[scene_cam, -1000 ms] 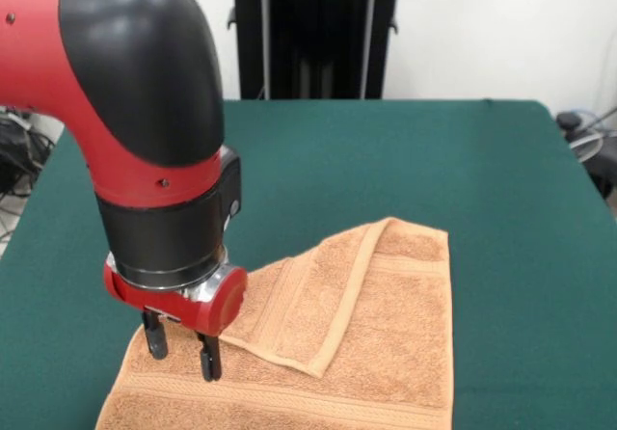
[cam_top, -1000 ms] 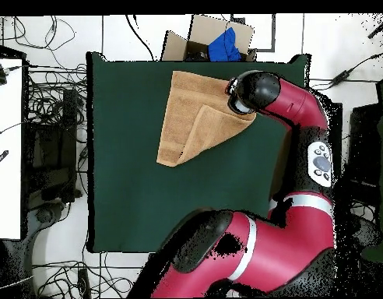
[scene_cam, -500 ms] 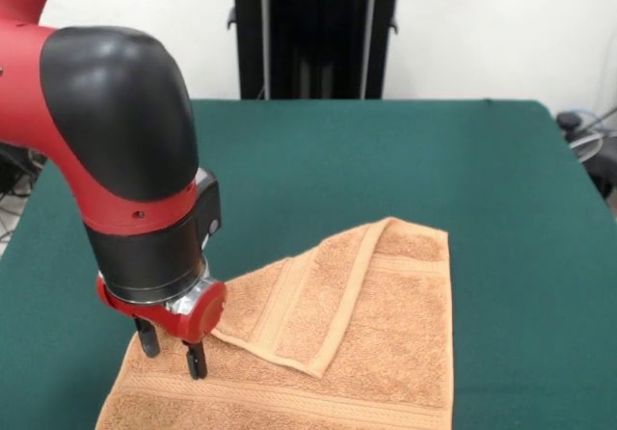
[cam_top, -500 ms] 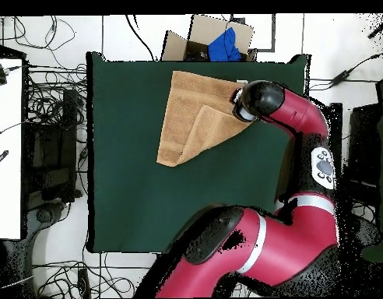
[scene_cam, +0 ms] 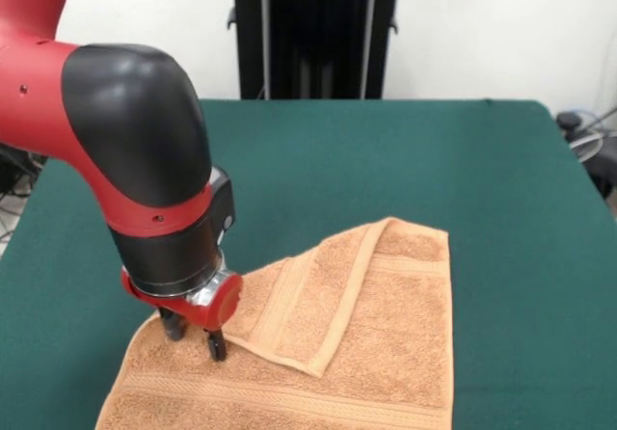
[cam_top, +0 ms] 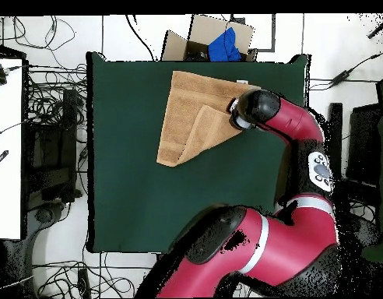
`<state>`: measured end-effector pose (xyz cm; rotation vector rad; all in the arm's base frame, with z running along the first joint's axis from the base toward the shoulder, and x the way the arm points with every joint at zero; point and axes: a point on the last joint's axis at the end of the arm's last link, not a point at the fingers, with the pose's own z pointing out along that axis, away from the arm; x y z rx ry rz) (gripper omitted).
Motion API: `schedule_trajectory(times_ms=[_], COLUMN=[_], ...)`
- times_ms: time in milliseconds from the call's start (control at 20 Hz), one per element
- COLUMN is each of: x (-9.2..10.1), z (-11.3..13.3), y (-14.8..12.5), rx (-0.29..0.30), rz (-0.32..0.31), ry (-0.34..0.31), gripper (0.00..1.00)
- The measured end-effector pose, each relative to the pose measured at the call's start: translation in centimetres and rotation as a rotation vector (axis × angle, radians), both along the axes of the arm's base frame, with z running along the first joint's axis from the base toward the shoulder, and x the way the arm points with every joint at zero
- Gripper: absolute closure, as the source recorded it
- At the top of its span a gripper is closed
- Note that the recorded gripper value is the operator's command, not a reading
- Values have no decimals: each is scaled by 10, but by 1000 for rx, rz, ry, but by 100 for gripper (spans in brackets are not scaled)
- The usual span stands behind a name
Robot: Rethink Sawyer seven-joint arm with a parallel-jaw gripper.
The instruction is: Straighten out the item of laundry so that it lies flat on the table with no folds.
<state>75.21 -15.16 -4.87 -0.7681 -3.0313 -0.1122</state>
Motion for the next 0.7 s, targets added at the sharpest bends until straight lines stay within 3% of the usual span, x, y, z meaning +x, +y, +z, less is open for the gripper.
schedule_trajectory(times_ms=[700], x=[-20], z=[6], y=[15], rx=[55], rz=[-31], ry=[43], gripper=[0])
